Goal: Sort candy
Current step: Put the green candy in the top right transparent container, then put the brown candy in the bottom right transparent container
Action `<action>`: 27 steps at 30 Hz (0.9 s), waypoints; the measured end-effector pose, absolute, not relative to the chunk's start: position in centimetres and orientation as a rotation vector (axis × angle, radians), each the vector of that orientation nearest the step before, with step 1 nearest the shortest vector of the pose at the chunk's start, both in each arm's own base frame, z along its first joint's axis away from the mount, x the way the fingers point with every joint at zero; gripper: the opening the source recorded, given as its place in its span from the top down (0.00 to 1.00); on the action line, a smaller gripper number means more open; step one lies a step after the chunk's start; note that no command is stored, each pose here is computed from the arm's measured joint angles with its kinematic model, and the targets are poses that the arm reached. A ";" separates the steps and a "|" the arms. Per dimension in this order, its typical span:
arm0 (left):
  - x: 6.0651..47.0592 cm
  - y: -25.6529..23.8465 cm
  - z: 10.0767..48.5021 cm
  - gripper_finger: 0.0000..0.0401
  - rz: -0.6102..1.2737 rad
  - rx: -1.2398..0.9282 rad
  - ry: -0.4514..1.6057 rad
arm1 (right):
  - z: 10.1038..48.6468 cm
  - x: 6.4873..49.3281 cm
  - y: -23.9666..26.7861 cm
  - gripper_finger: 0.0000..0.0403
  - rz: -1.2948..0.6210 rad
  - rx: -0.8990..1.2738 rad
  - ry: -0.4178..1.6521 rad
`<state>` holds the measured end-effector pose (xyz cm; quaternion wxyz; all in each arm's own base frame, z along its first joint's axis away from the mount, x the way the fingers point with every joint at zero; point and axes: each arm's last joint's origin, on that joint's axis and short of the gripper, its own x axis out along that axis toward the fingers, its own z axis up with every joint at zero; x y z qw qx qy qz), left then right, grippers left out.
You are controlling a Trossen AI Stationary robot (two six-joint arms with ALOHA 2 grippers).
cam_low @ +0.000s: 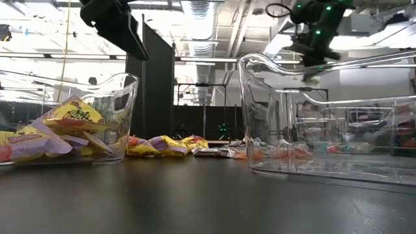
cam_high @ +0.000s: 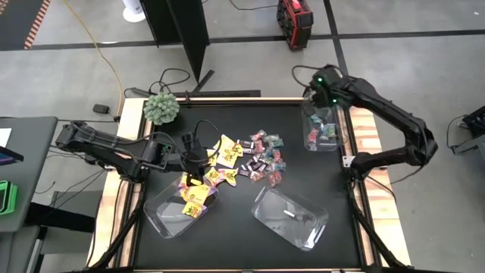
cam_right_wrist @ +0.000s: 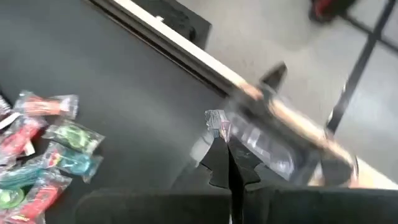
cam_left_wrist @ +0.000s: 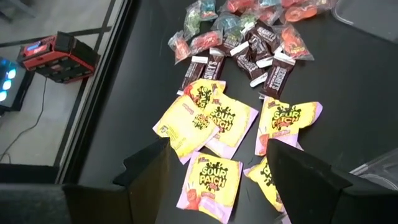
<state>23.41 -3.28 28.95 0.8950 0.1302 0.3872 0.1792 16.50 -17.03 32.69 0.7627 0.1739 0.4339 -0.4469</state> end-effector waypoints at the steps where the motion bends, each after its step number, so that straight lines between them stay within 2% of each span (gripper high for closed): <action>1: 23.5 -3.3 28.9 0.35 0.370 0.272 0.797 | 32.5 16.1 -17.1 0.99 -0.989 0.399 0.950; 3: 23.5 -3.3 28.7 0.35 0.366 0.278 0.792 | 31.8 15.5 -17.1 0.96 -1.003 0.426 0.996; 6: 23.6 -3.3 28.3 0.35 0.366 0.278 0.787 | 30.9 15.2 -17.1 0.87 -1.013 0.447 1.047; 13: 23.5 -3.3 28.3 0.35 0.369 0.284 0.795 | 29.7 15.4 -17.3 0.52 -1.018 0.443 1.080; 16: 23.5 -3.3 28.3 0.35 0.376 0.288 0.794 | 30.0 15.9 -17.3 0.40 -0.999 0.377 1.052; 19: 23.5 -3.3 28.3 0.35 0.375 0.295 0.794 | 30.4 17.9 -16.5 0.36 -0.821 0.298 0.978; 22: 23.5 -3.2 28.3 0.35 0.388 0.310 0.793 | 30.4 20.8 -15.0 0.37 -0.651 0.213 0.909; 27: 23.6 -3.1 28.5 0.35 0.427 0.333 0.774 | 27.6 24.8 -13.3 0.43 -0.501 0.143 1.012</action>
